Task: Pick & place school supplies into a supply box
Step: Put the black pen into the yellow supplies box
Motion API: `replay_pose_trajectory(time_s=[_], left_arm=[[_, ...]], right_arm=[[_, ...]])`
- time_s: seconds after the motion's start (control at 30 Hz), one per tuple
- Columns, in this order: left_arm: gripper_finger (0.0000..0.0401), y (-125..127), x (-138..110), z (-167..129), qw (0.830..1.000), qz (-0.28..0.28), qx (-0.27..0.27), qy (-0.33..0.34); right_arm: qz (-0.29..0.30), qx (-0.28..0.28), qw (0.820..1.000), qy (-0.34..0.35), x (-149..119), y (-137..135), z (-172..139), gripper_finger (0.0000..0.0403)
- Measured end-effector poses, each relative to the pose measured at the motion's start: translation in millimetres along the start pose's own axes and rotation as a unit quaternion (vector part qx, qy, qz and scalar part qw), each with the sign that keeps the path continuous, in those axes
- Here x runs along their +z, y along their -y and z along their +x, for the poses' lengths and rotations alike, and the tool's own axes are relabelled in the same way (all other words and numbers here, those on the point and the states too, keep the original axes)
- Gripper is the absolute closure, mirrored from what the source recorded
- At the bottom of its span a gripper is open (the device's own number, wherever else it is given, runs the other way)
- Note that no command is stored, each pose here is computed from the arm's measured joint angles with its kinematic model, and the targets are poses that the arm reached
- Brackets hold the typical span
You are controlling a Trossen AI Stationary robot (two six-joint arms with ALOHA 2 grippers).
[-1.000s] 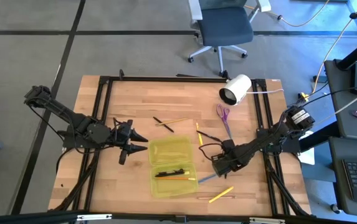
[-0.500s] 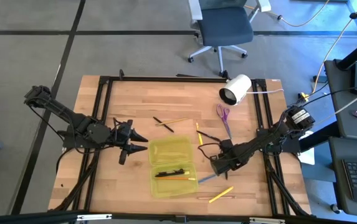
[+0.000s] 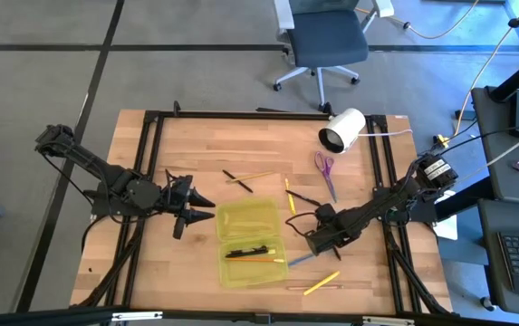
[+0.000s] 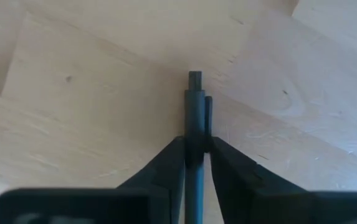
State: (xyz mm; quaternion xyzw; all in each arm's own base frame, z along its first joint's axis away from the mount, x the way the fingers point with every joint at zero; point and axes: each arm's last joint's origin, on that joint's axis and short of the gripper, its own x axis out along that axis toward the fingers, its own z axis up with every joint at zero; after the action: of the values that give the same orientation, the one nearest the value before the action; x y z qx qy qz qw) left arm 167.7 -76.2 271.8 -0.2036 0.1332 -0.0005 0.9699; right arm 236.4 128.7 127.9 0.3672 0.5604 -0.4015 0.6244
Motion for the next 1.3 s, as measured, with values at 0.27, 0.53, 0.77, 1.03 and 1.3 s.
replay_pose_trajectory(time_s=[0.27, 0.53, 0.77, 1.03, 1.3], left_arm=[[0.0249, 0.0, 0.0, 0.0, 1.0, 0.0, 0.0, 0.0], [0.0249, 0.0, 0.0, 0.0, 1.0, -0.016, 0.0, 0.0], [0.0251, -0.1, 0.0, 0.0, 1.0, -0.016, 0.0, 0.0], [0.025, -0.1, 0.0, 0.0, 1.0, -0.016, 0.0, 0.0], [0.0249, -0.1, 0.0, 0.0, 1.0, -0.016, 0.0, 0.0]], right_arm=[[-0.001, 0.002, 1.0, -0.028, -0.2, -0.8, -0.1, 0.0296], [-0.005, 0.007, 0.999, -0.036, -0.7, -1.9, -0.2, 0.0294], [-0.031, 0.003, 0.999, -0.02, -0.3, -1.0, -0.2, 0.0319], [-0.102, 0.005, 0.995, 0.0, 0.1, -1.1, 0.4, 0.035], [-0.128, 0.012, 0.992, 0.009, 1.1, -0.7, -3.5, 0.0355]])
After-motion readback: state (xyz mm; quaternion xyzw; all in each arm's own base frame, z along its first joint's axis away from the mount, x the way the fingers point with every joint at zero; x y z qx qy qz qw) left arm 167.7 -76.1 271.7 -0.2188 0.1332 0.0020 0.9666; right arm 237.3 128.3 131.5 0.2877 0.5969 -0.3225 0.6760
